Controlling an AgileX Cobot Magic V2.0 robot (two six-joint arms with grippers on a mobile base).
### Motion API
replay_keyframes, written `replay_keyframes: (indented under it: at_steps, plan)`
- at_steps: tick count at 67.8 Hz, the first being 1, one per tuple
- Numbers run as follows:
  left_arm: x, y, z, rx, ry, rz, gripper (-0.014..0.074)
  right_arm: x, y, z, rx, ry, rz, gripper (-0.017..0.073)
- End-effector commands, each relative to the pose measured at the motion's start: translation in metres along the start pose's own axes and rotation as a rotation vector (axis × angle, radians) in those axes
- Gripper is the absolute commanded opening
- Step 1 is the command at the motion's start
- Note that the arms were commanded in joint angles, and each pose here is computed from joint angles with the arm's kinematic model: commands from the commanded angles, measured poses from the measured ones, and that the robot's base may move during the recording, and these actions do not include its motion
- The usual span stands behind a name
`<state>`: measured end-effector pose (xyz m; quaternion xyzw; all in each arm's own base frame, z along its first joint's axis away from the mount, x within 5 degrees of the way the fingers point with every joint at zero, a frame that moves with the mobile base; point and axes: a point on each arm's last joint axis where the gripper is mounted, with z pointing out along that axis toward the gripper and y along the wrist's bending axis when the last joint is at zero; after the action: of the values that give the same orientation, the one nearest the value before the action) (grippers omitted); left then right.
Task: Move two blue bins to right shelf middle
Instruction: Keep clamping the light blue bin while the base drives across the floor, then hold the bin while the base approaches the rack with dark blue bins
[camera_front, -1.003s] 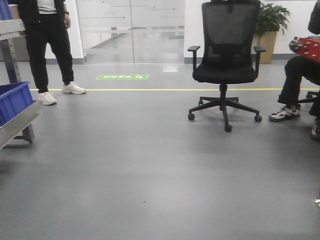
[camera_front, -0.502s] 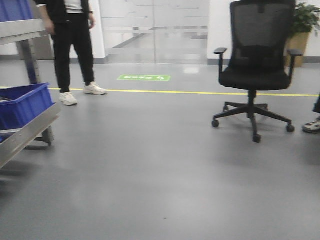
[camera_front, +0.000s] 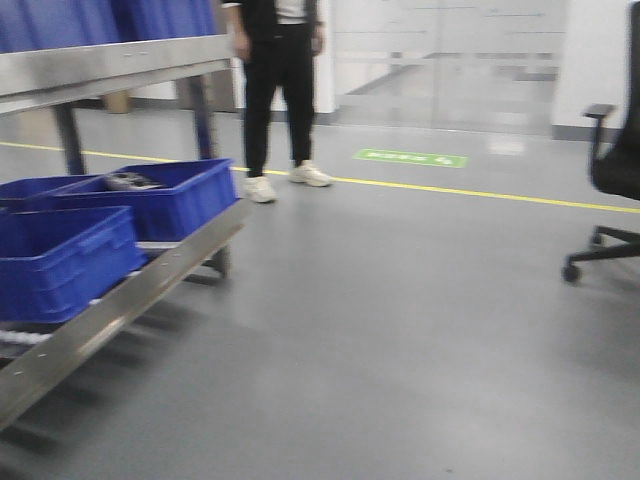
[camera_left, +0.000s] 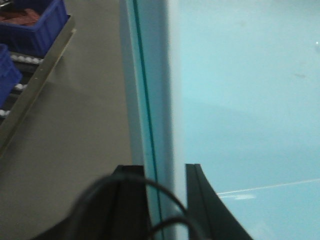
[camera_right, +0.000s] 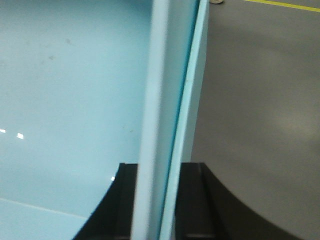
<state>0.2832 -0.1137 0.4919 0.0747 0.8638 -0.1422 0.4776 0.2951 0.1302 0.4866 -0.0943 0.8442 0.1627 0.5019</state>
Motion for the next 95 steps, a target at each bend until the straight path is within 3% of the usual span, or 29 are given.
replay_keyframes:
  at_steps: [1, 95]
  plan:
    - [-0.0133, -0.0020, -0.0154, 0.022, -0.128, 0.002, -0.0111, -0.0164, 0.0033, -0.0180, -0.023, -0.138, -0.030, -0.0153]
    - [-0.0133, -0.0020, -0.0154, 0.022, -0.128, 0.002, -0.0111, -0.0164, 0.0033, -0.0180, -0.023, -0.138, -0.030, -0.0153]
